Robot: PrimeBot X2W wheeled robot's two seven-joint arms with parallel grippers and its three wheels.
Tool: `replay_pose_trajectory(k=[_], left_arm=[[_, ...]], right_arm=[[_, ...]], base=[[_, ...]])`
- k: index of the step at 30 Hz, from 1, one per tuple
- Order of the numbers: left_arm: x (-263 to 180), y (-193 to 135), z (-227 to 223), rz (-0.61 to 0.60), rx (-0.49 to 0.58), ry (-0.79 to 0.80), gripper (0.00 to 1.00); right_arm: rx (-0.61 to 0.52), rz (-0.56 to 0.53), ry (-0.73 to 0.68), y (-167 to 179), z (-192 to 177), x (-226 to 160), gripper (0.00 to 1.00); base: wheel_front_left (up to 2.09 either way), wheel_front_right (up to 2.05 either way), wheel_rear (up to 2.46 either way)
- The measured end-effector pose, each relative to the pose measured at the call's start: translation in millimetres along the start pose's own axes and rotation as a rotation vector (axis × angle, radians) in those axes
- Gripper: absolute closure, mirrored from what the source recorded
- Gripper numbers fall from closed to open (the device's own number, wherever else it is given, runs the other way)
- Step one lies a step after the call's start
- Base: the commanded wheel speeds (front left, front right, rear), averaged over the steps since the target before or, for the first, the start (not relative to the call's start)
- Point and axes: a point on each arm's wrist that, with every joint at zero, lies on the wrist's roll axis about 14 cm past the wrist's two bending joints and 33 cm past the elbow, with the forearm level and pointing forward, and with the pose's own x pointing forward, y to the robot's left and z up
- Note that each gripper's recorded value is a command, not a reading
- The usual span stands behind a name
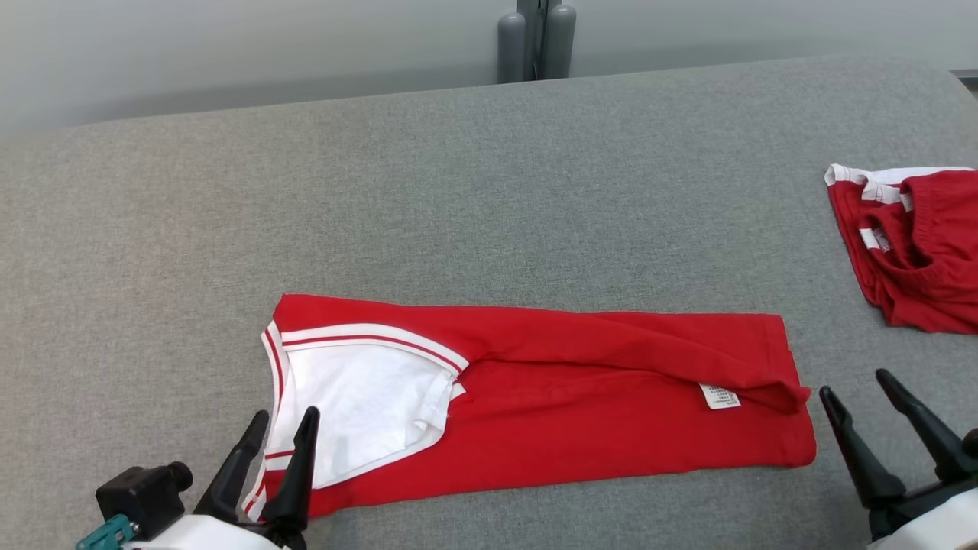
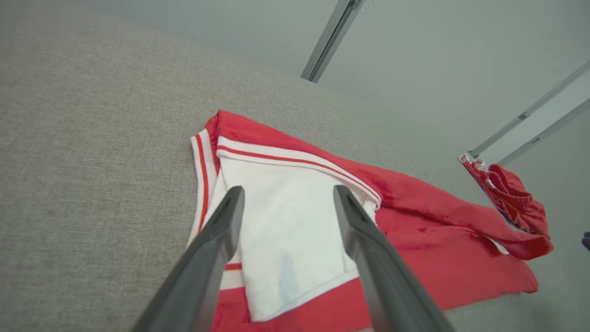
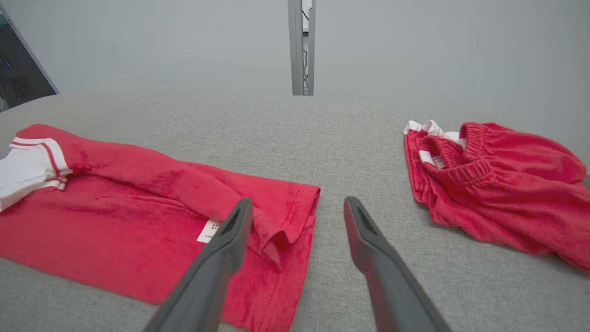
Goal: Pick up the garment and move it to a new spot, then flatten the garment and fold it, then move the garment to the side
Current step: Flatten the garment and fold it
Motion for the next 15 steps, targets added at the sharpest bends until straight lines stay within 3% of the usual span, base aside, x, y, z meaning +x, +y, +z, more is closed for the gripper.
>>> replay_pose_trajectory(k=[15], left_arm=[[9.2, -20.5, 11.9, -0.030, 0.028, -0.099, 0.00]], right_arm=[[0.004, -0.081, -0.053, -20.1, 20.5, 28.0, 0.00]], base=[[0.00, 0.00, 0.00]])
